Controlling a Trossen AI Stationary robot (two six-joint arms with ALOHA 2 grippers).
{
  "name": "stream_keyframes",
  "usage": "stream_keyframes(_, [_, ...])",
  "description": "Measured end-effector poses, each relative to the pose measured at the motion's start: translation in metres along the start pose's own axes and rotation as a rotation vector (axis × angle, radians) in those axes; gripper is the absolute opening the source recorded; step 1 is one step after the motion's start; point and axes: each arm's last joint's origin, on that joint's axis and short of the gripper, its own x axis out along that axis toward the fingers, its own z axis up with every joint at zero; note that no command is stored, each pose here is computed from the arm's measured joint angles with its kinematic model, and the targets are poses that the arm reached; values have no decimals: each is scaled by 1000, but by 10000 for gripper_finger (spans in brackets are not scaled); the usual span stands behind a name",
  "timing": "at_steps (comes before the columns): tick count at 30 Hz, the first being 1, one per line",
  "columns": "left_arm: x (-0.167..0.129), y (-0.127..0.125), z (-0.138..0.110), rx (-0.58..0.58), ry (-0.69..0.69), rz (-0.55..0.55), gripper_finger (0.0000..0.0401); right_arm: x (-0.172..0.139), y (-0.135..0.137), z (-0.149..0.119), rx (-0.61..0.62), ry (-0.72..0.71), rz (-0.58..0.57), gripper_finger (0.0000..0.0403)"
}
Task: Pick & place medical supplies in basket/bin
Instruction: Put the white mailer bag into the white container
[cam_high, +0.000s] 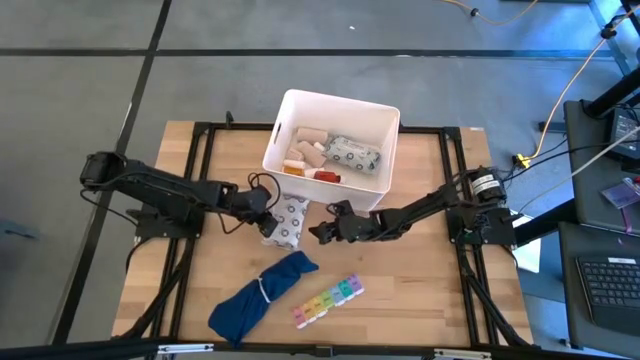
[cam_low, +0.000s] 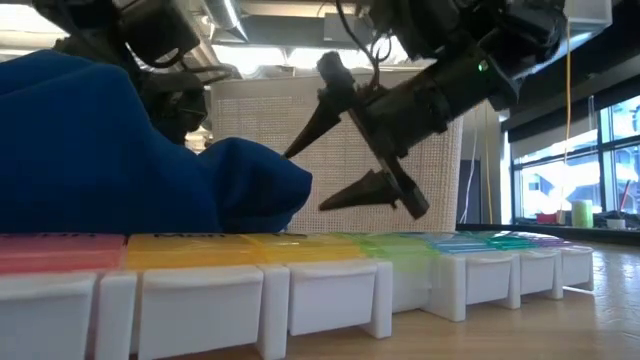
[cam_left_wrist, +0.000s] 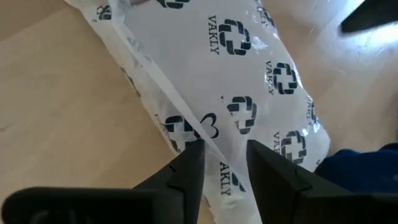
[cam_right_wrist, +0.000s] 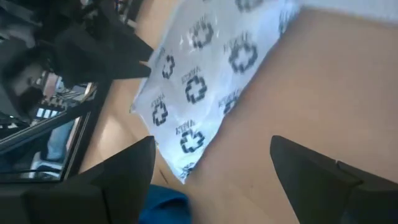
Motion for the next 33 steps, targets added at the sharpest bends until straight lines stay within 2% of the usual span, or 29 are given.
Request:
stream_keyframes(6, [5,8,-7,-70,12,-3,78,12,-9,-3,25,33,15,319])
stream_keyframes(13, [7,12,-10,-95,27,2,7,17,-14,5,54,10,6,319])
stream_keyframes(18, [7,11,-9,-87,14,-18,2,20,-13,11,65,-13,35,319])
stream_keyframes(25, [13,12,-11,-107,46,3,2,36,-17,4,100,47,51,319])
stream_keyframes(33, [20,11,-12,-136,74,0,3,53,-8,8,33,132,96,319])
